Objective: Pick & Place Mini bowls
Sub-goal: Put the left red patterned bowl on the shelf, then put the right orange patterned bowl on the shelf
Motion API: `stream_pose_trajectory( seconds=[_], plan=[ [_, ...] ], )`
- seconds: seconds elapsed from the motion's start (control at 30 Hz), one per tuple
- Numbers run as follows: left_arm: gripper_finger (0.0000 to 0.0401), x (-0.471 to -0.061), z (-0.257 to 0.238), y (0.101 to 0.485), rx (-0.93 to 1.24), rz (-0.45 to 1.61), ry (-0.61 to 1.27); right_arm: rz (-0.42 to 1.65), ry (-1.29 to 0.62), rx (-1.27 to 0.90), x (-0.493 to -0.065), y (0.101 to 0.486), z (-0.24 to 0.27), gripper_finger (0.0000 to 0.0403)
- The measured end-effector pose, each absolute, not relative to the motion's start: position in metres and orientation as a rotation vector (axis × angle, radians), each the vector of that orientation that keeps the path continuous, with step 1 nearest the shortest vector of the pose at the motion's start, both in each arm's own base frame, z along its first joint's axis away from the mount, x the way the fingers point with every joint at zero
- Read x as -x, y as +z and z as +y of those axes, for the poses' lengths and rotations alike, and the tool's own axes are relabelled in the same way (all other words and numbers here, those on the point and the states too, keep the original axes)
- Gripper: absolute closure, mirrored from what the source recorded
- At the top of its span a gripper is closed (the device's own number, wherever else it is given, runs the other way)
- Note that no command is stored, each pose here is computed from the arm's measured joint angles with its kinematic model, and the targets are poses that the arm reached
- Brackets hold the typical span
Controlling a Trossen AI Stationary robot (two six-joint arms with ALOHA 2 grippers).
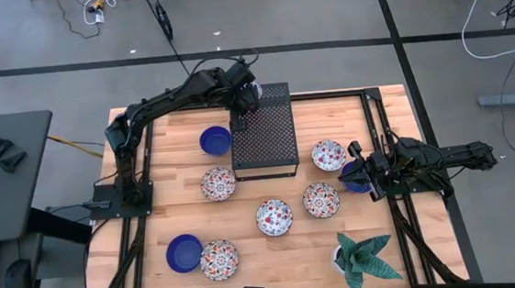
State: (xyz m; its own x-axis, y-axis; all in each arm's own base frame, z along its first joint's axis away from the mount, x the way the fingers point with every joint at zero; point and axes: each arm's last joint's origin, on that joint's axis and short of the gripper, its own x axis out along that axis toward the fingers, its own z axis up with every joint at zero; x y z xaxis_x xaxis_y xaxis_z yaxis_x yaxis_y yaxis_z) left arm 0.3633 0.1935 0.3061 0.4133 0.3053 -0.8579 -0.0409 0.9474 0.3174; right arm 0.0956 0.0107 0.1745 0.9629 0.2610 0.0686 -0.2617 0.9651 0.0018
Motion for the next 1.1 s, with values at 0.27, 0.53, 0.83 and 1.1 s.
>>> stream_pose_trajectory(
  seconds=[0.27,0.53,0.83,1.1],
  plan=[
    [0.0355,-0.363,0.193,0.306,-0.259,1.126,0.223,-0.068,0.265,-0.011,-0.096,0.174,0.011,0.038],
    [0.0307,-0.364,0.192,0.306,-0.239,1.114,0.194,-0.068,0.265,-0.011,-0.096,0.174,0.011,0.038],
    [0.0223,-0.36,0.191,0.311,-0.211,1.138,0.194,-0.068,0.265,-0.011,-0.096,0.174,0.011,0.038],
    [0.018,-0.345,0.18,0.353,-0.138,1.184,0.205,-0.068,0.265,-0.011,-0.096,0.175,0.011,0.038]
  ],
)
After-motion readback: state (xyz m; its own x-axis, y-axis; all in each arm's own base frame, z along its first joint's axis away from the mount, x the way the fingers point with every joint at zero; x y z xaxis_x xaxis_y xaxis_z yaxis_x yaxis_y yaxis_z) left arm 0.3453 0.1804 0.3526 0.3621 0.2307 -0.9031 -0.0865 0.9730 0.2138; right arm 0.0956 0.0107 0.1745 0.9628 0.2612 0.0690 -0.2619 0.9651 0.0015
